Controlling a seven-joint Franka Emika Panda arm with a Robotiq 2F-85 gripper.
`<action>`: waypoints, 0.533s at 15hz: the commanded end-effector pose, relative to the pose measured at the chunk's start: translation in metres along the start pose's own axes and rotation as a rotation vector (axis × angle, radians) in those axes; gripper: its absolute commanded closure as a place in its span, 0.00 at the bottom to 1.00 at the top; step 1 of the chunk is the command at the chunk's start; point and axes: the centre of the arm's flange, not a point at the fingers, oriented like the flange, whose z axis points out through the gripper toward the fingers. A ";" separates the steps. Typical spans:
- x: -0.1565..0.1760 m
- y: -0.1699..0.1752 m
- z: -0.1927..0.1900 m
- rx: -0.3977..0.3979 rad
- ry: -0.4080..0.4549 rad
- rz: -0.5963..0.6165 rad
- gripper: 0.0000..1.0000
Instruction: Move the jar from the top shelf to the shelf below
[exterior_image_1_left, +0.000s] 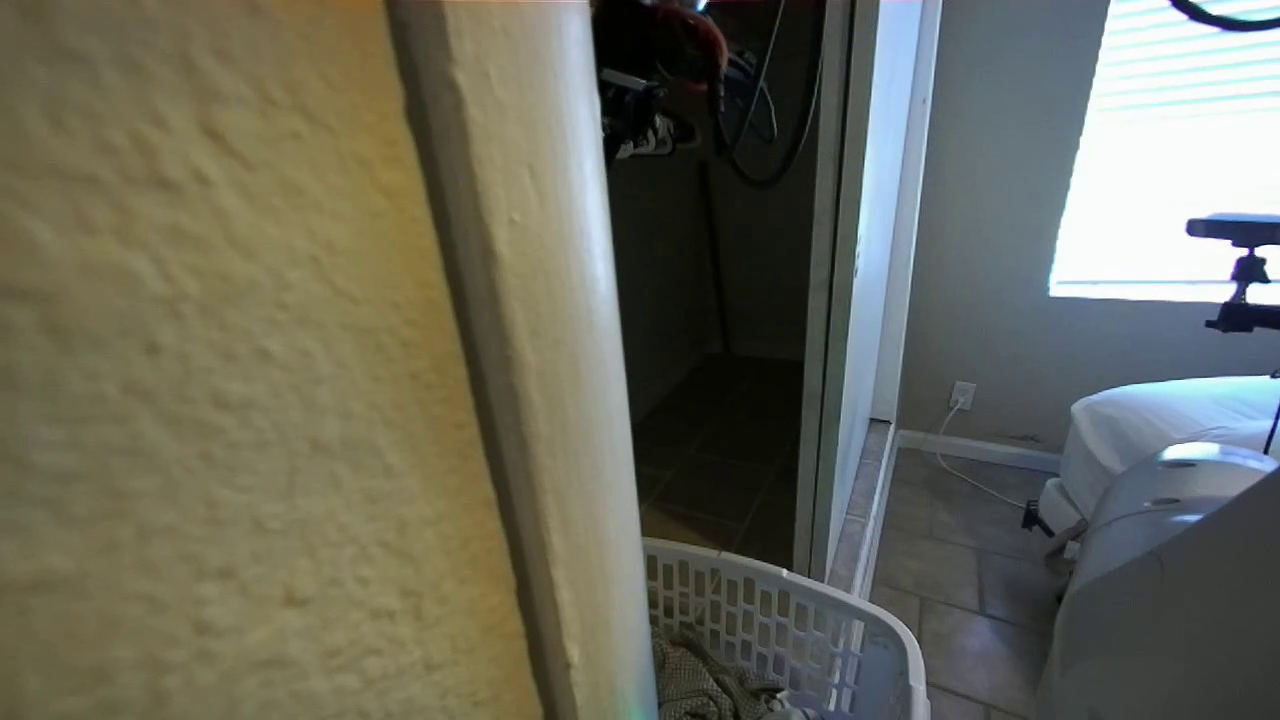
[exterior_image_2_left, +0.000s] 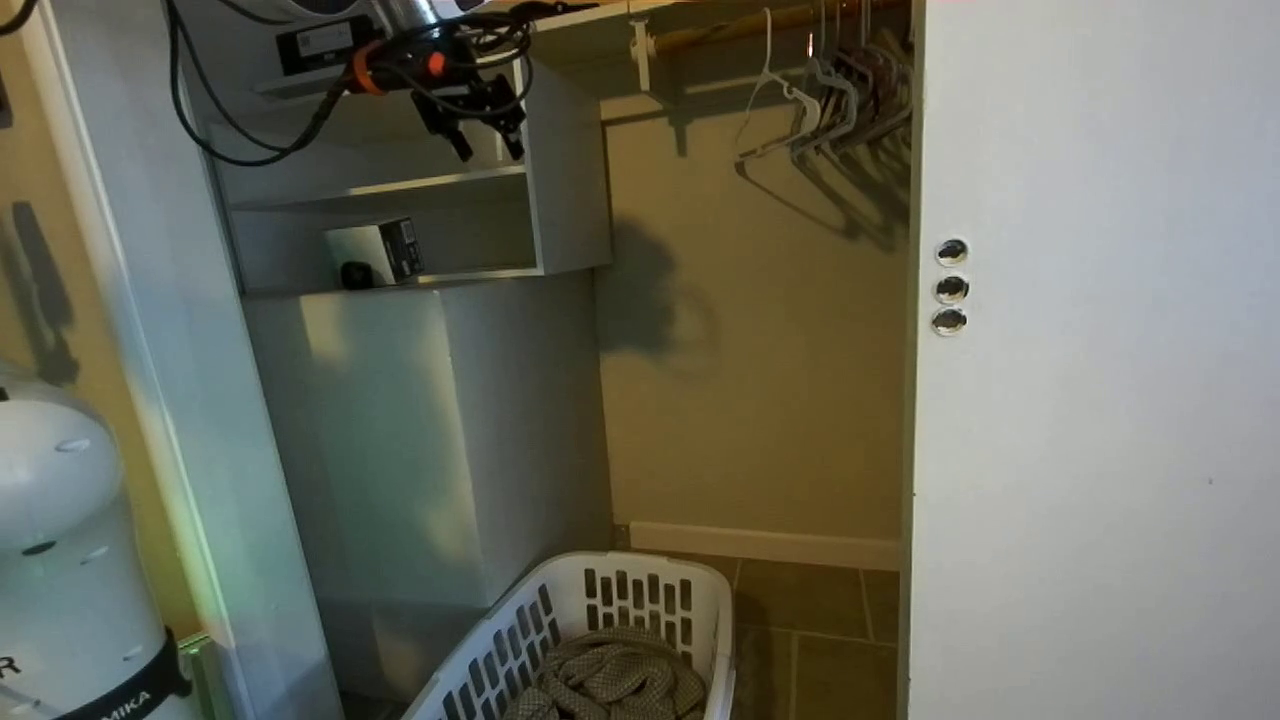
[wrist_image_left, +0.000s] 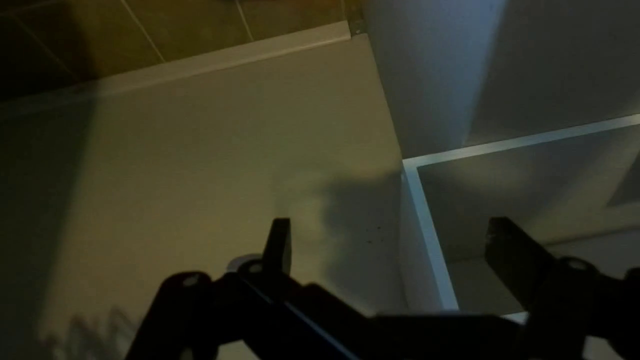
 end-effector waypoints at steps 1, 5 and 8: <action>0.000 -0.001 0.000 0.002 0.003 -0.004 0.00; 0.001 0.000 0.000 0.002 0.005 -0.008 0.00; 0.001 0.000 -0.001 0.002 0.007 -0.008 0.00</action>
